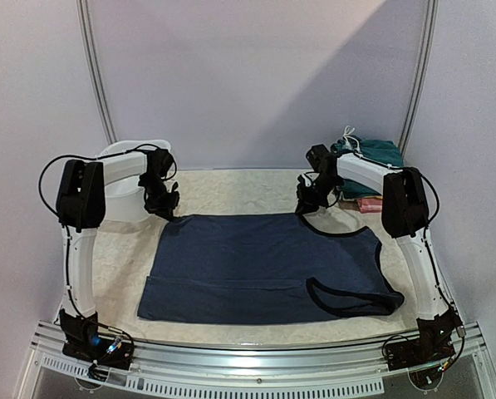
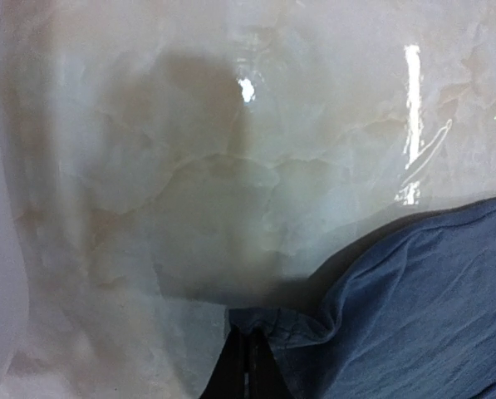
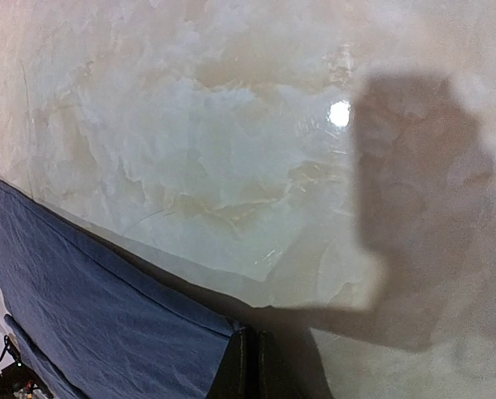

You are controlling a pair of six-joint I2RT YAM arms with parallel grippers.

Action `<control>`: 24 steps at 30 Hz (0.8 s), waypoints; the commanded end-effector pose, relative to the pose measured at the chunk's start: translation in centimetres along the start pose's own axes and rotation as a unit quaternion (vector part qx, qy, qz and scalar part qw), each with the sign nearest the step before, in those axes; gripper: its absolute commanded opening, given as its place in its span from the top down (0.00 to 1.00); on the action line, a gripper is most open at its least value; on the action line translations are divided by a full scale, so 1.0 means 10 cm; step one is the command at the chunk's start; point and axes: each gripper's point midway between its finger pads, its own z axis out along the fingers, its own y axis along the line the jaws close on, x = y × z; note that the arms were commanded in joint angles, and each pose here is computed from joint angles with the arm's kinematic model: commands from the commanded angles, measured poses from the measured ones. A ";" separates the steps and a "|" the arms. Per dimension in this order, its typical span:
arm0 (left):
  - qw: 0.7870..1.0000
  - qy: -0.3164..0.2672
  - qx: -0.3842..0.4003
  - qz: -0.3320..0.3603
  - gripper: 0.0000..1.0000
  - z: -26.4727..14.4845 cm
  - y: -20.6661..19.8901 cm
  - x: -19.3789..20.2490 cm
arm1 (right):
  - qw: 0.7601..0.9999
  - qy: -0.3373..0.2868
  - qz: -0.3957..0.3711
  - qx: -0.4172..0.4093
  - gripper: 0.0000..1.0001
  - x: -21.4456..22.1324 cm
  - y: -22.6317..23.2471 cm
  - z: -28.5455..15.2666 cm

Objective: Fold and stack the mixed laundry pile
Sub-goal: Pick up the 1/3-folded tank top from the center of the board.

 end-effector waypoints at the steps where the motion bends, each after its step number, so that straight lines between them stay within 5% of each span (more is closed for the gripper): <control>1: 0.999 -0.030 0.011 0.003 1.00 -0.28 -0.04 -0.07 | 1.000 -0.019 -0.024 0.007 1.00 -0.08 0.08 -0.17; 24: 0.997 -0.073 0.011 -0.004 1.00 -0.70 -0.04 0.02 | 0.997 -0.034 -0.067 0.017 1.00 0.03 0.17 -0.58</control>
